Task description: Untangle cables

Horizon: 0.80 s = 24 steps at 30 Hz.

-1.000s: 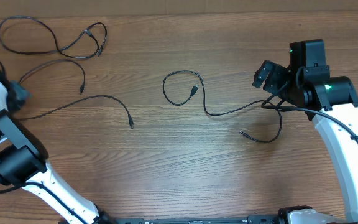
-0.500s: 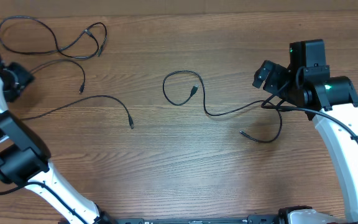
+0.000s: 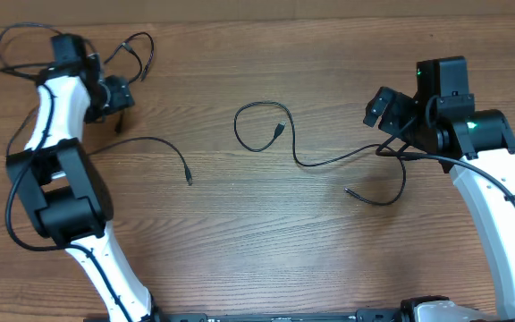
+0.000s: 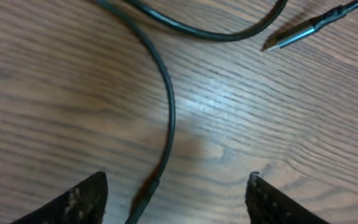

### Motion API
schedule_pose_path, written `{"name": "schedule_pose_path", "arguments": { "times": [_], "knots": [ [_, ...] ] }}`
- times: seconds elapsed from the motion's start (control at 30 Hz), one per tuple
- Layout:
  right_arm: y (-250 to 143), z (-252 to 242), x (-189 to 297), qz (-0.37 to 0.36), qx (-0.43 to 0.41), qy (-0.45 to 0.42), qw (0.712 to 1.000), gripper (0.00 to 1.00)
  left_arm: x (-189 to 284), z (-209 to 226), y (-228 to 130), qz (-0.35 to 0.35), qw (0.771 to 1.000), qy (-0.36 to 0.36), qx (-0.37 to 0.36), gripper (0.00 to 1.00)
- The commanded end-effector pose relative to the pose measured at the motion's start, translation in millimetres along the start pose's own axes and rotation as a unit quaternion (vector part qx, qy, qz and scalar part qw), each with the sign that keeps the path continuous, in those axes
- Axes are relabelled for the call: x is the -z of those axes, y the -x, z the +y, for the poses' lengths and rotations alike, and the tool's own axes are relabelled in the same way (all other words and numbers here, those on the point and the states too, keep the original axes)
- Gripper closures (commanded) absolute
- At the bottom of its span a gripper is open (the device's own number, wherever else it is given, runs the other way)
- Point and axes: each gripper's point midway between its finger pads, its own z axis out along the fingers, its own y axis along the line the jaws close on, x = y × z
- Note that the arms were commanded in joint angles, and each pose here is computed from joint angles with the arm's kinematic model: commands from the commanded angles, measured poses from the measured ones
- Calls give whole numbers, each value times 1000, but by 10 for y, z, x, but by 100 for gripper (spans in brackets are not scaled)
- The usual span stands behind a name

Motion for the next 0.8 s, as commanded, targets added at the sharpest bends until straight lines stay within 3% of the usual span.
{"name": "schedule_pose_path", "arguments": {
  "times": [0.0, 0.17, 0.53, 0.63, 0.7, 0.77],
  "knots": [
    [22, -18, 9, -5, 1, -4, 1000, 0, -90, 191, -73, -3, 998, 60, -13, 29],
    [22, -18, 9, -5, 1, -4, 1000, 0, -213, 235, -136, -10, 998, 65, -12, 29],
    [22, -18, 9, -5, 1, -4, 1000, 0, -405, 117, -402, 23, 999, 22, -36, 51],
    [22, -18, 9, -5, 1, -4, 1000, 0, -485, 138, -510, 43, 998, 24, -35, 71],
    [22, -18, 9, -5, 1, -4, 1000, 0, -498, 147, -565, 54, 998, 26, -30, 92],
    [22, -18, 9, -5, 1, -4, 1000, 0, -473, 171, -593, 61, 998, 31, -13, 96]
  ]
}}
